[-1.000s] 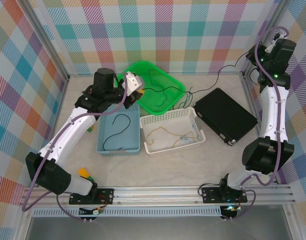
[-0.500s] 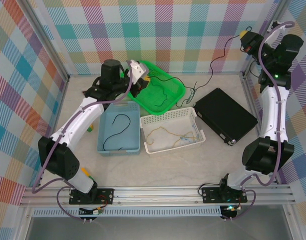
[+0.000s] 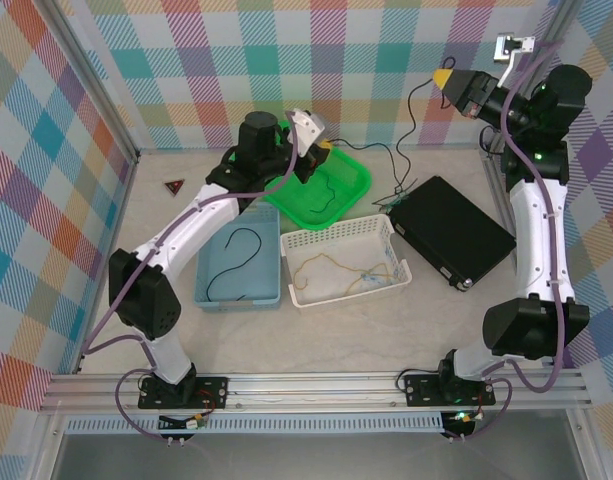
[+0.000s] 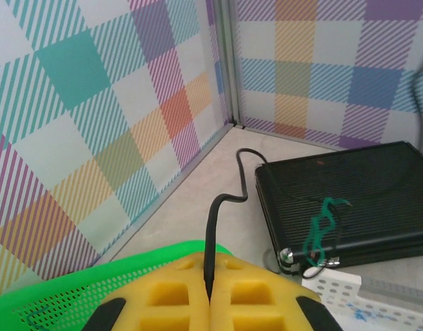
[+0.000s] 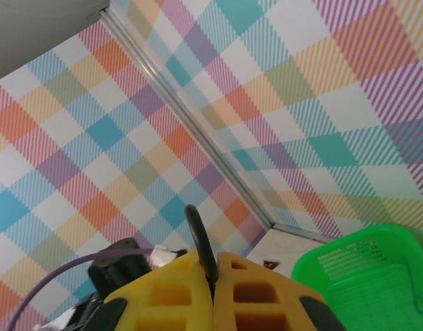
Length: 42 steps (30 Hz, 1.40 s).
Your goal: Untangle the cables
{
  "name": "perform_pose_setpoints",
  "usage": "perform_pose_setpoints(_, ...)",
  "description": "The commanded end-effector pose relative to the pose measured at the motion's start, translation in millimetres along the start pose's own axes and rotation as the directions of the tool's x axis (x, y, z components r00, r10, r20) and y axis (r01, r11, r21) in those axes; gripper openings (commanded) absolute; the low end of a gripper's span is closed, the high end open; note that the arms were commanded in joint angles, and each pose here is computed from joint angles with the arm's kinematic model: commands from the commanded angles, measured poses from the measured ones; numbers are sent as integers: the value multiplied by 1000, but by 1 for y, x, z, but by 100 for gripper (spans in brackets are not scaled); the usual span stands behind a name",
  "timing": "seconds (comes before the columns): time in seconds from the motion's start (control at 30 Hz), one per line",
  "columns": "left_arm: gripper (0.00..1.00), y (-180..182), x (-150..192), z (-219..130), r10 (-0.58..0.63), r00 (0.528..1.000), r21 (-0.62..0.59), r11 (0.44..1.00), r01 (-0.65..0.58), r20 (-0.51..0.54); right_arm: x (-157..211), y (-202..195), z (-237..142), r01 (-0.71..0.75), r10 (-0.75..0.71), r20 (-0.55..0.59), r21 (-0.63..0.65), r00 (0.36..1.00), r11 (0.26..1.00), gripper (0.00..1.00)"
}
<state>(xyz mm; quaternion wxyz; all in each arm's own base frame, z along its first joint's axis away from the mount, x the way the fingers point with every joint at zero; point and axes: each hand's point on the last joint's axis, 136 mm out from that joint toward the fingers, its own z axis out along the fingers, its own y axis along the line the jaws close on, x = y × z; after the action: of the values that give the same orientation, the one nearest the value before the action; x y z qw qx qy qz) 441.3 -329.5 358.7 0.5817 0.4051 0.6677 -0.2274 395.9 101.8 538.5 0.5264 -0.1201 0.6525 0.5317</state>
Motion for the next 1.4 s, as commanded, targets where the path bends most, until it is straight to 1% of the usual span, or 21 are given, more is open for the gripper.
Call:
perform_pose_setpoints(0.0, 0, 8, -20, 4, -22, 998, -35, 999, 24, 61, -2, 36, -5, 43, -45, -27, -78, 999, 996, 0)
perform_pose_setpoints(0.13, 0, 9, -16, 11, -35, 998, -39, 999, 37, 60, 1, 43, -5, 37, -40, -37, -95, 998, 995, 0)
perform_pose_setpoints(0.23, 0, 13, -13, 14, -37, 998, -64, 997, 40, 49, -2, 41, -7, 56, -57, -12, -58, 998, 997, 0)
perform_pose_setpoints(0.3, 0, 14, -14, 14, -34, 998, -71, 997, 38, 51, -4, 29, -8, 49, -50, 8, 23, 999, 998, 0)
perform_pose_setpoints(0.4, 0, 14, -20, 10, -30, 998, -68, 997, 34, 63, -8, -2, -16, 21, -34, 52, 225, 998, 974, 0)
perform_pose_setpoints(0.47, 0, 15, -26, 6, -24, 997, -78, 996, 30, 75, -9, -31, -25, -4, -28, 80, 376, 996, 926, 0)
perform_pose_setpoints(0.57, 0, 19, -39, -6, -10, 995, -113, 993, 21, 99, -4, -85, -44, -59, -2, 105, 577, 994, 815, 0)
perform_pose_setpoints(0.67, 0, 20, -49, -20, 17, 995, -142, 990, -3, 97, 3, -136, -65, -122, 36, 135, 711, 990, 693, 0)
perform_pose_setpoints(0.77, 0, 17, -49, -35, 50, 996, -151, 988, -39, 70, 10, -177, -81, -143, 44, 145, 799, 988, 584, 0)
perform_pose_setpoints(0.97, 0, 13, -40, -59, 65, 998, -144, 988, -62, 15, 20, -240, -114, -209, 60, 202, 884, 978, 419, 0)
perform_pose_setpoints(1.07, 0, 18, -35, -74, 70, 997, -165, 984, -71, -14, 20, -258, -131, -238, 55, 234, 903, 971, 358, 0)
perform_pose_setpoints(1.17, 0, 25, -28, -90, 72, 996, -192, 978, -79, -43, 18, -268, -144, -261, 51, 259, 908, 964, 327, 0)
perform_pose_setpoints(1.37, 0, 45, -11, -118, 40, 996, -245, 968, -59, -80, 10, -269, -161, -301, 35, 306, 901, 952, 314, 0)
